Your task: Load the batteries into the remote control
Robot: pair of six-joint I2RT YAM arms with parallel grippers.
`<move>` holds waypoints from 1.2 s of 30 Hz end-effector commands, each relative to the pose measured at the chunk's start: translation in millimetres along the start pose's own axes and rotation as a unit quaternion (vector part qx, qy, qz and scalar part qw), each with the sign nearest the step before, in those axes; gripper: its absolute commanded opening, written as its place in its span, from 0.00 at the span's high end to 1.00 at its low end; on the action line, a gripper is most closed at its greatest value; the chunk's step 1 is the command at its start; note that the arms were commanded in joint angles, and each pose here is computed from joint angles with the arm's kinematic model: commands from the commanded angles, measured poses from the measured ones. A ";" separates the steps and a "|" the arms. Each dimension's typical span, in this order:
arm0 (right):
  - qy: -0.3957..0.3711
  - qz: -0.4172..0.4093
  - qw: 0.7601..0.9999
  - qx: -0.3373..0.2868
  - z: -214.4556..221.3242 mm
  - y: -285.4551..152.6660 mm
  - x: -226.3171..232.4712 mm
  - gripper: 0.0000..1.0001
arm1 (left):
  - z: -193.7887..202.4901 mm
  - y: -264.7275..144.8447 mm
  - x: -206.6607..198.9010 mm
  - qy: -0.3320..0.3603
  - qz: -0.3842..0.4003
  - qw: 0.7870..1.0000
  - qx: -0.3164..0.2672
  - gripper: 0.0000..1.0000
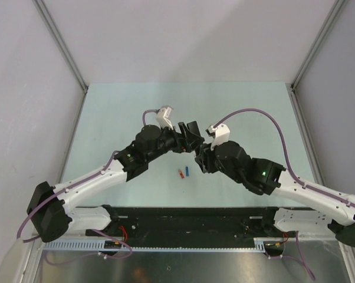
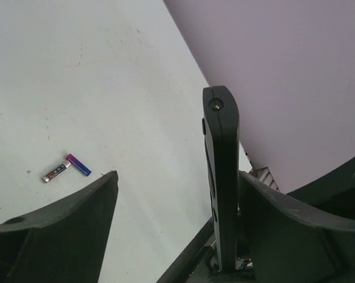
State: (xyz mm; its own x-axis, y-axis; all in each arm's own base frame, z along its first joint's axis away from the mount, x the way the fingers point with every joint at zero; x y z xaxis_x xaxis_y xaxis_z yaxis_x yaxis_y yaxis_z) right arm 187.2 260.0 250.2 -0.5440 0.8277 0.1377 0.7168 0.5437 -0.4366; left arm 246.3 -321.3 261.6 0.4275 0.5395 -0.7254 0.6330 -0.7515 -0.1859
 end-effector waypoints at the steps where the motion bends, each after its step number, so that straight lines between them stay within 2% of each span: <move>1: 0.023 -0.012 0.999 -0.043 -30.4 -6.0 10.8 0.79 | -18.3 2.7 -31.4 -0.009 0.048 0.999 -0.022 0.21; 10: 0.019 -0.018 0.999 -0.042 -28.9 -6.4 15.0 0.79 | -14.8 12.2 -38.7 -0.013 0.068 0.998 -0.009 0.44; 18: 0.018 -0.013 0.999 -0.039 -27.1 -6.2 14.0 0.79 | -16.2 10.4 -40.8 -0.009 0.075 0.997 -0.013 0.84; 20: 0.019 -0.013 0.999 -0.039 -27.2 -6.2 13.8 0.76 | -14.1 10.8 -40.7 -0.010 0.077 0.997 -0.008 0.93; 21: 0.021 -0.012 0.999 -0.040 -27.7 -6.4 13.4 0.71 | -13.7 10.4 -40.8 -0.010 0.077 0.997 -0.008 1.00; 22: 0.022 -0.013 0.999 -0.041 -28.4 -7.2 13.3 0.53 | -12.0 10.3 -38.6 -0.011 0.075 0.997 -0.007 1.00; 24: 0.028 -0.015 0.998 -0.045 -30.4 -9.3 13.5 0.38 | -14.0 8.5 -37.0 -0.013 0.072 0.997 -0.015 1.00; 25: 0.032 -0.017 0.998 -0.048 -32.0 -10.9 13.7 0.25 | -14.1 7.5 -34.3 -0.012 0.068 0.997 -0.018 1.00; 30: 0.053 -0.037 0.996 -0.062 -41.1 -21.9 14.9 0.05 | -33.6 -0.8 -24.8 -0.011 0.054 0.997 -0.054 1.00; 36: 0.086 -0.041 0.993 -0.064 -43.2 -31.1 9.8 0.00 | -64.7 -13.7 -6.7 -0.021 0.035 0.994 -0.103 1.00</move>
State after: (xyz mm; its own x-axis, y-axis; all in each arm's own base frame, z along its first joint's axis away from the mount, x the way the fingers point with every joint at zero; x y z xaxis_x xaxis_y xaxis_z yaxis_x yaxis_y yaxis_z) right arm 178.1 258.5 272.2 -0.5423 0.8065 0.2356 0.7144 0.5902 -0.3759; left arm 266.9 -313.1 285.5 0.4309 0.4776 -0.7657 0.6643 -0.7422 -0.0891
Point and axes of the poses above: each gripper's point midway between its finger pads, its own y axis out along the fingers, its own x axis along the line the jaws close on, z = x × y, the point moved 1 cm from there along -y, back along the fingers, and after that the axes turned 5 degrees about -y, right-handed, at the moved point
